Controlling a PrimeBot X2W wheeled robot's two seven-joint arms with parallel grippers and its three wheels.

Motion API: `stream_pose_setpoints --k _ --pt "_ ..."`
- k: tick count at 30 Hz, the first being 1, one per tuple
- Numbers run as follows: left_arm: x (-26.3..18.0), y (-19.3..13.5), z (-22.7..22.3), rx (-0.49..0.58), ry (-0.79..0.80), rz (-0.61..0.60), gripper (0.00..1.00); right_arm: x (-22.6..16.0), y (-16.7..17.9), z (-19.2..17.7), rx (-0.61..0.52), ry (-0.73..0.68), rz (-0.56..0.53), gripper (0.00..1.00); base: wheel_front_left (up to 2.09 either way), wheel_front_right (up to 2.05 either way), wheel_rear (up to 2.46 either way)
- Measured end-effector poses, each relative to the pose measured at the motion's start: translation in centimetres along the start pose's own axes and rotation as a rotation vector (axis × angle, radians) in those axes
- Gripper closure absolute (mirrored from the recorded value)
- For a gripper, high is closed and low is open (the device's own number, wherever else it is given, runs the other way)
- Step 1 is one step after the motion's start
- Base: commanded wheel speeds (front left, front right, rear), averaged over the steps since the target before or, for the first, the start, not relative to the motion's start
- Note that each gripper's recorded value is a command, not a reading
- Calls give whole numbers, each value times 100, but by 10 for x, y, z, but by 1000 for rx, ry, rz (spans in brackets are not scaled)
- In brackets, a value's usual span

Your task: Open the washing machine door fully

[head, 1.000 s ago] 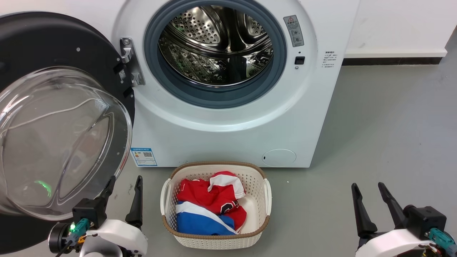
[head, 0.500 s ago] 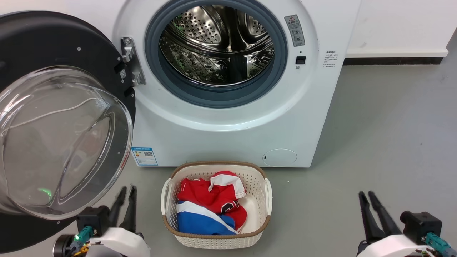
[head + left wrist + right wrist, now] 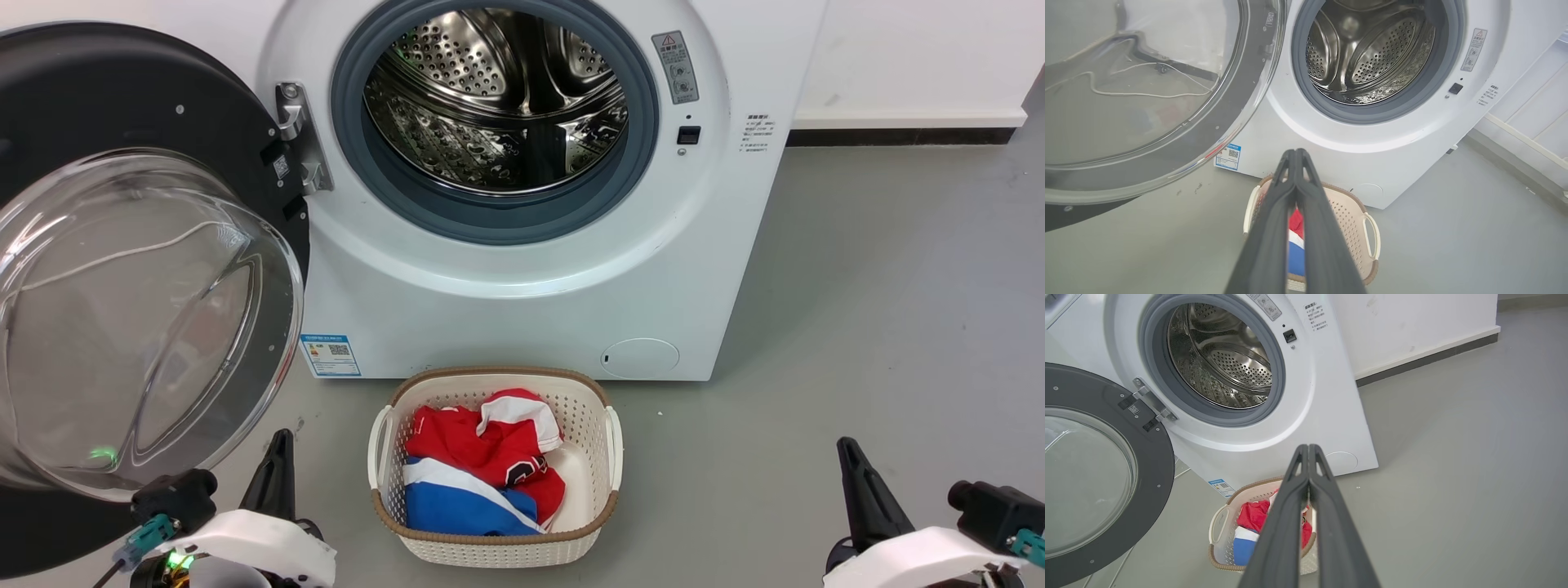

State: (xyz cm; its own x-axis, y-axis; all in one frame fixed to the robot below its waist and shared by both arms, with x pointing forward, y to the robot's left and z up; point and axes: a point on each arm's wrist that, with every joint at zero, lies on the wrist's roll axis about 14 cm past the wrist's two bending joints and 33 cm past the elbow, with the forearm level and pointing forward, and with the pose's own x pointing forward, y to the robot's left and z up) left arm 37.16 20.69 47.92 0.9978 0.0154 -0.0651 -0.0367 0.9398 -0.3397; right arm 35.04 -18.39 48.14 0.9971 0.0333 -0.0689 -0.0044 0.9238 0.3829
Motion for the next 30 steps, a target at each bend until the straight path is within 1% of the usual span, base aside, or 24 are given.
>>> stream_pose_setpoints --k 16,30 --pt "2 0 0 -269 14 30 100 7 -4 5 256 -10 -20 100 0 0 0" --pt "4 0 2 -455 18 37 100 12 -6 9 432 -17 -26 100 0 0 0"
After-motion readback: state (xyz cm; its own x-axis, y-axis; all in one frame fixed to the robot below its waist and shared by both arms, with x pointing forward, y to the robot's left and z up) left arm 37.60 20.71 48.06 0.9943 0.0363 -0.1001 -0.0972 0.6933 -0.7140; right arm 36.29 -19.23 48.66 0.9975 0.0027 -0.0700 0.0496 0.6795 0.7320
